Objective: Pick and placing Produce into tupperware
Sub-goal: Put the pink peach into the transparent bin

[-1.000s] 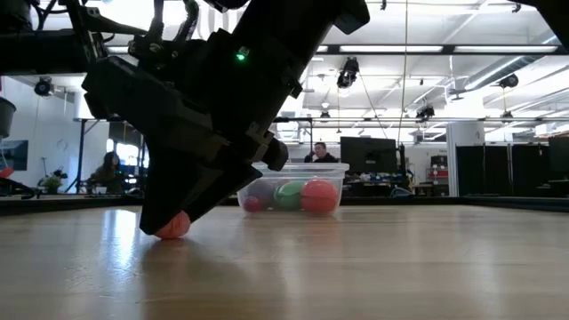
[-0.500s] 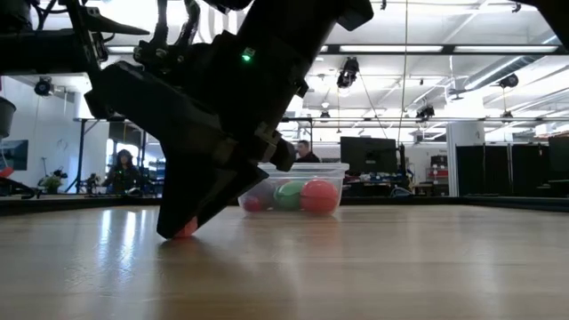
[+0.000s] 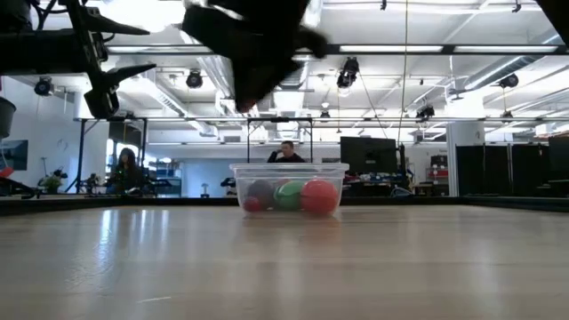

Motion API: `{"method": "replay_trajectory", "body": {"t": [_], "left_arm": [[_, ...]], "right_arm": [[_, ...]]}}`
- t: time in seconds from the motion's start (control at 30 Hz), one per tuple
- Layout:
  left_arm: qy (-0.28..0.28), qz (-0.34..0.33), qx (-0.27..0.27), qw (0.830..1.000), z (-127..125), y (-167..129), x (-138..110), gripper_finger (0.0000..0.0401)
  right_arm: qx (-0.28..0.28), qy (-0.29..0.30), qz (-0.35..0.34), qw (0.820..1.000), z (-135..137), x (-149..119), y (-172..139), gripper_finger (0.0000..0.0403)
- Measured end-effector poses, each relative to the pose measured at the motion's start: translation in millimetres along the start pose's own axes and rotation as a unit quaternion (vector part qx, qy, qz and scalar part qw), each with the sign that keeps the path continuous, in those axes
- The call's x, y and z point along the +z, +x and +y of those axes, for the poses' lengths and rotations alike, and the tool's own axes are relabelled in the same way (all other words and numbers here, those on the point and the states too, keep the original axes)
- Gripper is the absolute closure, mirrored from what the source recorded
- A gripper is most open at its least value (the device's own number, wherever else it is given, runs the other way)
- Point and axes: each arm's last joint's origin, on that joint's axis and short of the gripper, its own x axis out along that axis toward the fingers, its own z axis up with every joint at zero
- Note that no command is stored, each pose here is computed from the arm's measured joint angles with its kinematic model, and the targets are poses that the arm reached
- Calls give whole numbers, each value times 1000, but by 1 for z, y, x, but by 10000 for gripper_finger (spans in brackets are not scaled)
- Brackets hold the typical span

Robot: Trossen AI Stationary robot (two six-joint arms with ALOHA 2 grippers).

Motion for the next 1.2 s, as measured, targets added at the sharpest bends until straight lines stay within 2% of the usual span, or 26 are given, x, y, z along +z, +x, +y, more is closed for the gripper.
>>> {"method": "replay_trajectory", "body": {"t": [0.07,0.17,0.23,0.37,0.53,0.67,0.77,0.83,1.0,1.2], "left_arm": [[0,0,0,1000,0,0,0,200],[0,0,0,1000,0,0,0,200],[0,0,0,1000,0,0,0,200],[0,0,0,1000,0,0,0,200],[0,0,0,1000,0,0,0,200],[0,0,0,1000,0,0,0,200],[0,0,0,1000,0,0,0,200],[0,0,0,1000,0,0,0,200],[0,0,0,1000,0,0,0,200],[0,0,0,1000,0,0,0,200]], "right_arm": [[-67,-1,37,997,-23,-1,-5,297],[-171,25,82,982,-59,-7,-13,296],[-187,60,77,978,-72,-5,-12,296],[-157,65,62,983,-94,7,-8,296],[-164,106,149,969,-137,7,26,298],[-80,163,224,958,-160,8,58,296],[19,213,240,947,-162,12,81,296],[46,240,245,938,-163,12,93,295],[58,247,258,932,-160,7,106,263],[55,247,231,940,-151,16,94,194]]}}
